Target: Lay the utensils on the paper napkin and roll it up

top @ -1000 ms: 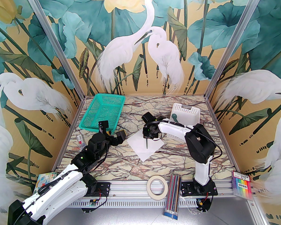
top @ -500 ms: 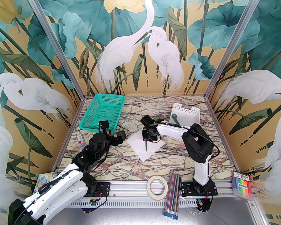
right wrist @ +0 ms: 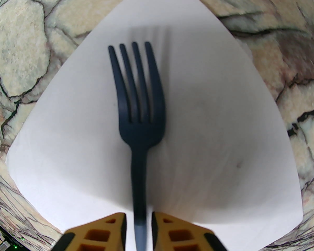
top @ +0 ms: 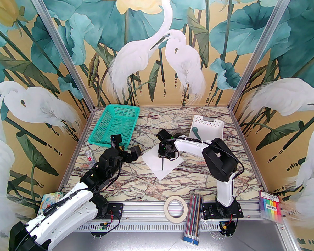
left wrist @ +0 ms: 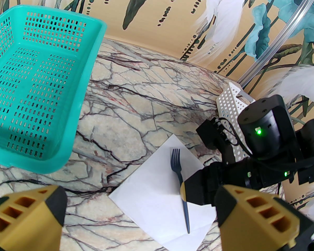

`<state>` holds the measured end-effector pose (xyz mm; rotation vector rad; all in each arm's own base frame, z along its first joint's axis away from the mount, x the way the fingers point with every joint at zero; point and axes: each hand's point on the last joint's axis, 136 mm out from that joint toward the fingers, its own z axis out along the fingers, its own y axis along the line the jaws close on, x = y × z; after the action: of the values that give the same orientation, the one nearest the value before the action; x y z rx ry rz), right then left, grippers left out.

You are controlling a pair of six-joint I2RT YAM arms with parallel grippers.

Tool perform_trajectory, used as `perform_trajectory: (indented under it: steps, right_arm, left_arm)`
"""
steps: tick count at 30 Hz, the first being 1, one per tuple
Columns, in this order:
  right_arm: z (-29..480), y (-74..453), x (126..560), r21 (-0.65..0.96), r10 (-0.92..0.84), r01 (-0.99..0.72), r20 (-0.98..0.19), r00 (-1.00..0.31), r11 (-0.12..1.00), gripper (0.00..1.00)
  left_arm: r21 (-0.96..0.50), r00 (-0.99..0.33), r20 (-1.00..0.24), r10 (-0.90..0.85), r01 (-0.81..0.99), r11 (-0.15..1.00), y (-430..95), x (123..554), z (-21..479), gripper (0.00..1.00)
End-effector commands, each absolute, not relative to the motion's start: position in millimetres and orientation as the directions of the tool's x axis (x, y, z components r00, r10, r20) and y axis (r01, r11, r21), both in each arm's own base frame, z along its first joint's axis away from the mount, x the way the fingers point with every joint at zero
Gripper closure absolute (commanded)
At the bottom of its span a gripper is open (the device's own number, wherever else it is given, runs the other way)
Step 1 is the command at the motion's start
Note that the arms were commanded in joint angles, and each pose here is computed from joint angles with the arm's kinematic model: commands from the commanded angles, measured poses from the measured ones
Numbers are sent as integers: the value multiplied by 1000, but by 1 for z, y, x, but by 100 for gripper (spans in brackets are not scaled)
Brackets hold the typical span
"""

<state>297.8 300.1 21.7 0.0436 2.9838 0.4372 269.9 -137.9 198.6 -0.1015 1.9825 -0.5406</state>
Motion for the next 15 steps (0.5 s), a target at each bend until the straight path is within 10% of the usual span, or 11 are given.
perform_trajectory:
  steps: [1, 15]
  right_arm:
    - [17, 296, 294, 263, 48, 15, -118, -992, 965, 69]
    - [63, 300, 301, 316, 17, -52, -213, -977, 947, 43]
  left_arm:
    - [-399, -454, -841, -294, 153, 904, -134, 270, 199, 1]
    - [-408, -457, -838, -298, 161, 899, -135, 268, 201, 1]
